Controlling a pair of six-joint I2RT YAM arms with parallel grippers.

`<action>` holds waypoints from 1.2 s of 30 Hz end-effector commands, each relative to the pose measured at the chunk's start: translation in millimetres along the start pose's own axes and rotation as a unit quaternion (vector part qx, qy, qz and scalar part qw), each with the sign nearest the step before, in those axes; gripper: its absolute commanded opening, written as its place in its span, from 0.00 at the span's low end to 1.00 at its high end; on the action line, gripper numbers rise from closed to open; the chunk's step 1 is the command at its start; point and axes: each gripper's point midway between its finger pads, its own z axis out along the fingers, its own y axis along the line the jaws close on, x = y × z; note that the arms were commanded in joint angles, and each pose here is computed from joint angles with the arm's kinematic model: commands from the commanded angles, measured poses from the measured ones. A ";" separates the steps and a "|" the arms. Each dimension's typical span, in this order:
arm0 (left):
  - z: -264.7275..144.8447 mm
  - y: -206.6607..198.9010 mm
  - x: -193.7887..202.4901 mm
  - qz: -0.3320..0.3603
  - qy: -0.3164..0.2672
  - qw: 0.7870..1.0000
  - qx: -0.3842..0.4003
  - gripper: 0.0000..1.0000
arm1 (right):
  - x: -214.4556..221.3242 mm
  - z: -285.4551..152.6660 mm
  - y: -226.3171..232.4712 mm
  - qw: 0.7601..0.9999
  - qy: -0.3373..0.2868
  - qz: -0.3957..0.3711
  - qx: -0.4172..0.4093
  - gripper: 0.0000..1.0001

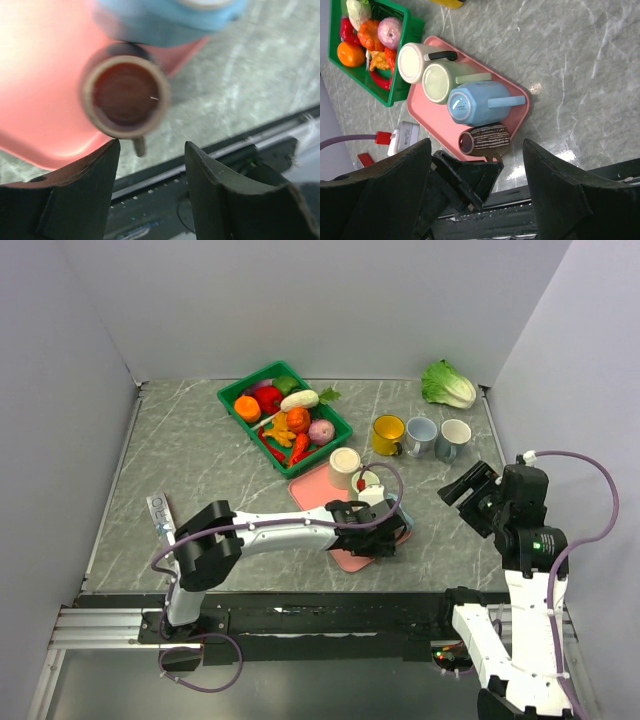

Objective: Turn the mug right side up

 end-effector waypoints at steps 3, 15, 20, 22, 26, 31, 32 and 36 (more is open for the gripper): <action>4.9 2.0 -7.7 -0.020 -0.038 0.998 -0.036 0.57 | 3.2 -3.2 -7.9 1.000 -0.007 0.003 0.011 0.80; 10.4 2.3 -11.3 -0.015 -0.049 0.998 -0.045 0.42 | 3.3 -2.7 -10.1 1.000 -0.005 -0.001 0.017 0.80; 12.5 4.4 -11.0 -0.016 -0.050 0.997 -0.051 0.41 | -0.9 -5.4 -4.0 1.000 -0.008 0.000 0.009 0.79; 13.6 6.8 -10.7 -0.018 -0.049 0.997 -0.055 0.41 | -1.9 -6.0 -3.1 1.000 -0.010 0.000 0.007 0.79; 15.7 10.1 -9.6 -0.024 -0.051 0.997 -0.060 0.33 | -0.1 -5.0 -5.0 1.000 -0.009 0.001 0.009 0.79; 13.5 15.0 -11.3 -0.027 -0.058 0.996 -0.067 0.22 | 1.4 -5.0 -7.6 1.000 -0.009 0.001 0.013 0.79; 10.9 14.8 -12.6 -0.027 -0.060 0.996 -0.066 0.20 | 1.0 -5.6 -7.2 1.000 -0.010 0.000 0.012 0.79; 6.2 17.4 -12.6 -0.024 -0.062 0.996 -0.066 0.01 | 1.2 -5.2 -6.9 1.000 -0.010 0.003 0.011 0.79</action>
